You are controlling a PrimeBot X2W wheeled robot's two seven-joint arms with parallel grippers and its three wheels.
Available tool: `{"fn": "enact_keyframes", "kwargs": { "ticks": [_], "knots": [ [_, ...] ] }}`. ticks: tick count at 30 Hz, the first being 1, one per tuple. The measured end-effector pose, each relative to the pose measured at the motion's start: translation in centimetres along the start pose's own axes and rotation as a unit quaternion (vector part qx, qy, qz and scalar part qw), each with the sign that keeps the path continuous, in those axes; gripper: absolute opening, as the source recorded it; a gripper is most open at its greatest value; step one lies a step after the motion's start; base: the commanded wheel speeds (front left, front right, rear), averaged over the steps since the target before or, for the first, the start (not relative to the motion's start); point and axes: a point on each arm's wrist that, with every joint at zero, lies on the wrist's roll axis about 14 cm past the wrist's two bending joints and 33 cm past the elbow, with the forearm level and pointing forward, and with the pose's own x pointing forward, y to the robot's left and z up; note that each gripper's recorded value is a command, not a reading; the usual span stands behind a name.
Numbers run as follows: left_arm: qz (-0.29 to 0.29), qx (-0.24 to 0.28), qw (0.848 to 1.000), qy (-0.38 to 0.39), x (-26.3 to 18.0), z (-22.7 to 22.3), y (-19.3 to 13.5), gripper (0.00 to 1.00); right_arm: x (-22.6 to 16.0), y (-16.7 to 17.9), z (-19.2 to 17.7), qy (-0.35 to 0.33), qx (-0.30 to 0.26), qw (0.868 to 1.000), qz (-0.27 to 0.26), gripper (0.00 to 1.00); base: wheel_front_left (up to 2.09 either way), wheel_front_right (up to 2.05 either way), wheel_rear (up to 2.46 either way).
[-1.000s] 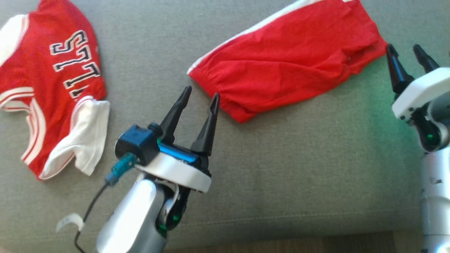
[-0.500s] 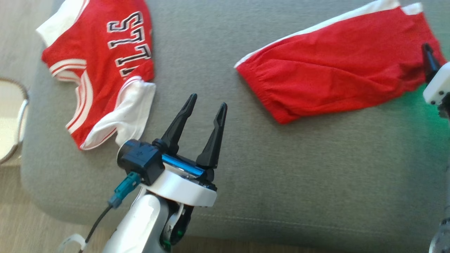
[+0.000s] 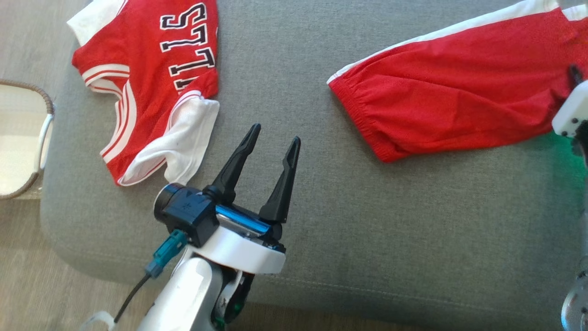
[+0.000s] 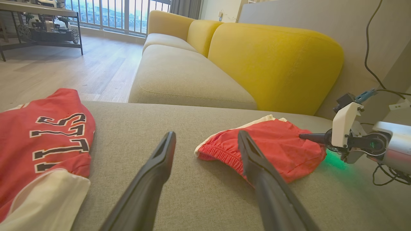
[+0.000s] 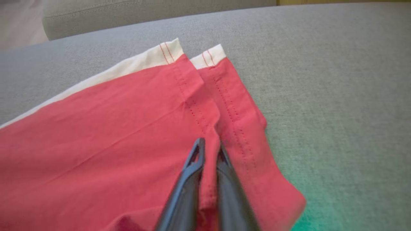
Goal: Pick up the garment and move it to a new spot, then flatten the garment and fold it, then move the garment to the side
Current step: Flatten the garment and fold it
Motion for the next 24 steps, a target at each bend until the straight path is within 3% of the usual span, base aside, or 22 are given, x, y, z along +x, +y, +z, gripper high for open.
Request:
{"fn": "enact_keyframes", "kwargs": {
  "ticks": [17, 24],
  "knots": [
    [-0.045, 0.005, 0.999, -0.007, 1.0, 0.0, -2.5, 1.00, -2.7, -4.7, 2.5, -0.065, 0.023, 0.997, -0.044, 0.00, 0.00, 0.00, 0.00],
    [-0.051, 0.001, 0.999, 0.002, 0.6, -0.6, -2.9, 1.00, -4.2, -7.7, -1.0, -0.034, 0.038, 0.996, -0.078, 0.00, 0.00, 0.00, 0.00]
  ]
}}
